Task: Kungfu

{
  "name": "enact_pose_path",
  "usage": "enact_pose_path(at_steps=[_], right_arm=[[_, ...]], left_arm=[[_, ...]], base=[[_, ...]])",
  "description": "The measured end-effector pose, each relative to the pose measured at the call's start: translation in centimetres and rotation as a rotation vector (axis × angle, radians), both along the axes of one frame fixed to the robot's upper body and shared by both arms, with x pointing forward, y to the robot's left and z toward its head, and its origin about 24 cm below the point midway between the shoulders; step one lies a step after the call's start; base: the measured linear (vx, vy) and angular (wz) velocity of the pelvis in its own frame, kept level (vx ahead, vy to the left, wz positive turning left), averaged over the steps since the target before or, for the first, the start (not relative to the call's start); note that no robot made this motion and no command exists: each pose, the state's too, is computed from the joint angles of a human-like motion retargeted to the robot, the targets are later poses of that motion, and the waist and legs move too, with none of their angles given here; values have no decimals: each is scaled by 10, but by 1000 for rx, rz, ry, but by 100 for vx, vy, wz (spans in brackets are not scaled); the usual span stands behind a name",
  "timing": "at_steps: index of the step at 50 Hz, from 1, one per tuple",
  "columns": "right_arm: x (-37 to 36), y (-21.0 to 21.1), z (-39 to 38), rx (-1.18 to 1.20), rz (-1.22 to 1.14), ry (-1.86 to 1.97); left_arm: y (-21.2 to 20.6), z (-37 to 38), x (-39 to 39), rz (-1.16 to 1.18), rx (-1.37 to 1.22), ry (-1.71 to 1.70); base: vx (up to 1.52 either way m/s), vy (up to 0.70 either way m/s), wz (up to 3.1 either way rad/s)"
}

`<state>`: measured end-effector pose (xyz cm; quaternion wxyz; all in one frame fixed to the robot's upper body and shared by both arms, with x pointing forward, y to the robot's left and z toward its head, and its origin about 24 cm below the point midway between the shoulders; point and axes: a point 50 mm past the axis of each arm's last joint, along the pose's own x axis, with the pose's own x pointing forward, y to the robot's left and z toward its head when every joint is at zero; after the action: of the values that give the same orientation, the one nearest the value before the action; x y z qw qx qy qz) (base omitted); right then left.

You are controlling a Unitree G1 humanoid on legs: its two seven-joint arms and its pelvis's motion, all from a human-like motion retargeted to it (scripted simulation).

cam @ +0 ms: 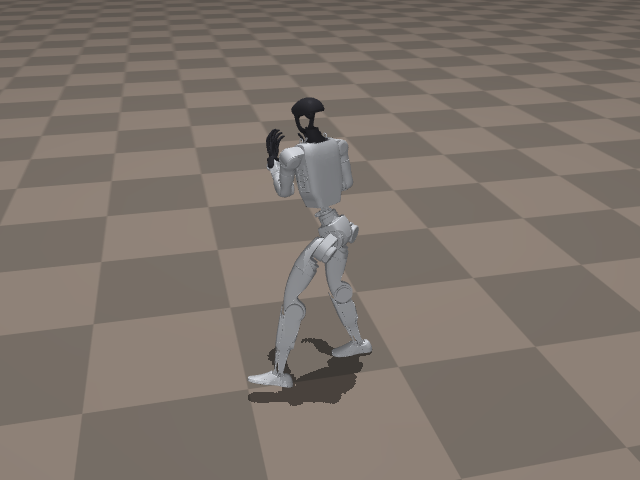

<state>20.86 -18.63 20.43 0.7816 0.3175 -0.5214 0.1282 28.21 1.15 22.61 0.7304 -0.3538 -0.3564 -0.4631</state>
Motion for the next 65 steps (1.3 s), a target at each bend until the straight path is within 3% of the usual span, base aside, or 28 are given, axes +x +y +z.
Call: enact_pose_path(at_steps=[5,9,20,25,28,32,35,37,38,40,43,47,50,53,60,65], right_arm=[[-3,1,1,2,27,1],[-13,-10,2,-27,-12,-4],[-5,33,44,-391,-183,-179],[27,51,98,-649,-354,-306],[66,19,138,-808,-586,-216],[131,-25,181,-1015,-1113,-4],[182,-61,175,-1343,-1558,479],[193,-85,141,-1500,-1582,1006],[196,-84,129,-1564,-1478,1082],[196,-78,137,-1543,-1392,963],[192,-79,144,-1438,-1583,720],[192,-87,131,-1503,-1608,716],[194,-90,118,-1524,-1573,785],[197,-82,113,-1552,-1577,718],[198,-69,117,-1542,-1637,567],[199,-46,124,-1577,-1601,390]], left_arm=[[-26,-12,-14,-95,18,36],[-23,-13,-15,-90,67,3],[85,-1,12,385,301,-152],[166,9,22,756,525,-139],[227,9,28,1042,717,-33],[362,25,8,1694,1273,163],[483,-10,-69,2196,1937,717],[520,-49,-135,2119,2300,1366],[525,-63,-164,1864,2361,1618],[527,-77,-206,1669,2114,1992],[528,-88,-220,1898,1709,1931],[531,-87,-238,2152,1704,1865],[531,-89,-244,2161,1729,1875],[530,-87,-231,2245,1592,1777],[520,-19,-149,2648,1285,1000],[465,66,-71,2576,1166,216]], base=[[47,95,-184],[53,90,-225],[14,57,60],[5,-13,358],[20,-50,251],[9,-56,131],[-1,-4,72],[8,10,75],[5,4,70],[-2,-9,52],[1,-12,12],[0,-13,21],[4,-12,42],[1,-1,8],[0,0,-18],[-1,-2,-51]])
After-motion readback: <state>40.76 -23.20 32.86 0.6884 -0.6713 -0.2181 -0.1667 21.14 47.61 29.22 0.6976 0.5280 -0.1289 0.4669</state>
